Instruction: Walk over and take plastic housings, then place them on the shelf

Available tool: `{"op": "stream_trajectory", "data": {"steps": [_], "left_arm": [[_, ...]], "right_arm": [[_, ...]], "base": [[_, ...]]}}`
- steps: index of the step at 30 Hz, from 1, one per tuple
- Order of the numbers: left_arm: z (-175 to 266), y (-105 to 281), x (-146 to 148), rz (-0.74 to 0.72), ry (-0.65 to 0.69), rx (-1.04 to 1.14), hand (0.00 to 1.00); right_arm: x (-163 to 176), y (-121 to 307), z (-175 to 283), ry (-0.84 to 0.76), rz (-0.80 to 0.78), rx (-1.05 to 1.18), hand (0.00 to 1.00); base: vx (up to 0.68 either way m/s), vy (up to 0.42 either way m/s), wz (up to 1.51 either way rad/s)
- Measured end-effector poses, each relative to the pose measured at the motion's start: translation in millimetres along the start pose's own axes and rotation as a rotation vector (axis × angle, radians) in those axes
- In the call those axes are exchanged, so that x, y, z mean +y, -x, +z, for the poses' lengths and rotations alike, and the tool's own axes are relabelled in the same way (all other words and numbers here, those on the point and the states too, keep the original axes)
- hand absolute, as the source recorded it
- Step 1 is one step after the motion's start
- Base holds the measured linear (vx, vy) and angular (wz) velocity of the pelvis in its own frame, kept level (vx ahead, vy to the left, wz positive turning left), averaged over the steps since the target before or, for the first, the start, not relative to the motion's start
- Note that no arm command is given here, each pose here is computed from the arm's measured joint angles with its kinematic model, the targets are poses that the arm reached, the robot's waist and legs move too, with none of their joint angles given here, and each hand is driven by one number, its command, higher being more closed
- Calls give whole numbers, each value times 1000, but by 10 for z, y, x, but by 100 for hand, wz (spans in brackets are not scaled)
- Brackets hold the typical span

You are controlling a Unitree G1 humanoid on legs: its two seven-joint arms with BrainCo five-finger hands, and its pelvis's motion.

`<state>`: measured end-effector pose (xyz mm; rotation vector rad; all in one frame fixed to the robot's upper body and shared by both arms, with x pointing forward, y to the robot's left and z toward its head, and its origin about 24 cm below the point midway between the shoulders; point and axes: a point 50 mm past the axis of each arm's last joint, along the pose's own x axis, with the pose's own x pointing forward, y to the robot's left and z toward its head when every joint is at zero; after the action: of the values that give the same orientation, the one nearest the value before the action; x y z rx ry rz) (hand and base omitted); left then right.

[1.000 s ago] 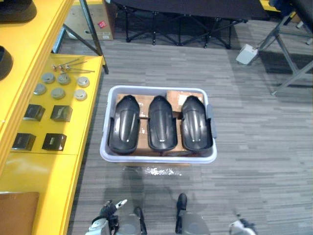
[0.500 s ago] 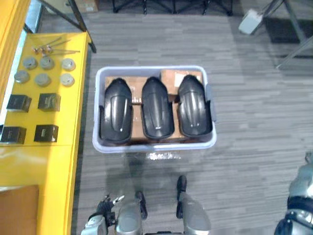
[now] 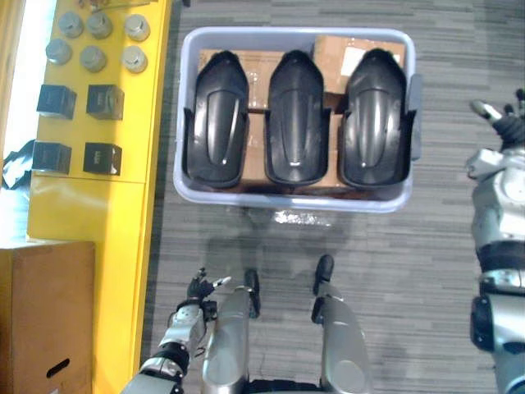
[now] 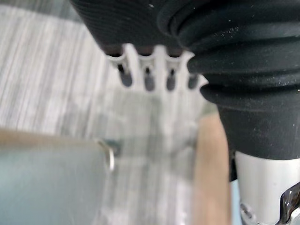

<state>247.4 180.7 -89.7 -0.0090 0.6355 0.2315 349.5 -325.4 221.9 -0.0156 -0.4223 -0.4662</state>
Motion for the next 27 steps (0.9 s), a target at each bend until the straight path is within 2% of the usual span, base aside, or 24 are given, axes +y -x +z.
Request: {"op": "stream_trajectory", "data": {"steps": [12, 20, 24, 27], "left_arm": [[-69, 34, -69, 56, 16, -7, 0], [-57, 45, -156, -18, 52, -25, 0], [-108, 84, -306, -74, 48, -11, 0], [-111, 82, -289, -70, 45, -10, 0]], "right_arm": [[59, 76, -392, 86, 15, 243, 0], [43, 76, -492, 118, 19, 313, 0], [54, 28, -461, 128, 14, 312, 0], [57, -24, -380, 143, 13, 287, 0]], "base": [[-37, -10, 5], [2, -5, 11], [-20, 21, 14], [-39, 17, 0]]}}
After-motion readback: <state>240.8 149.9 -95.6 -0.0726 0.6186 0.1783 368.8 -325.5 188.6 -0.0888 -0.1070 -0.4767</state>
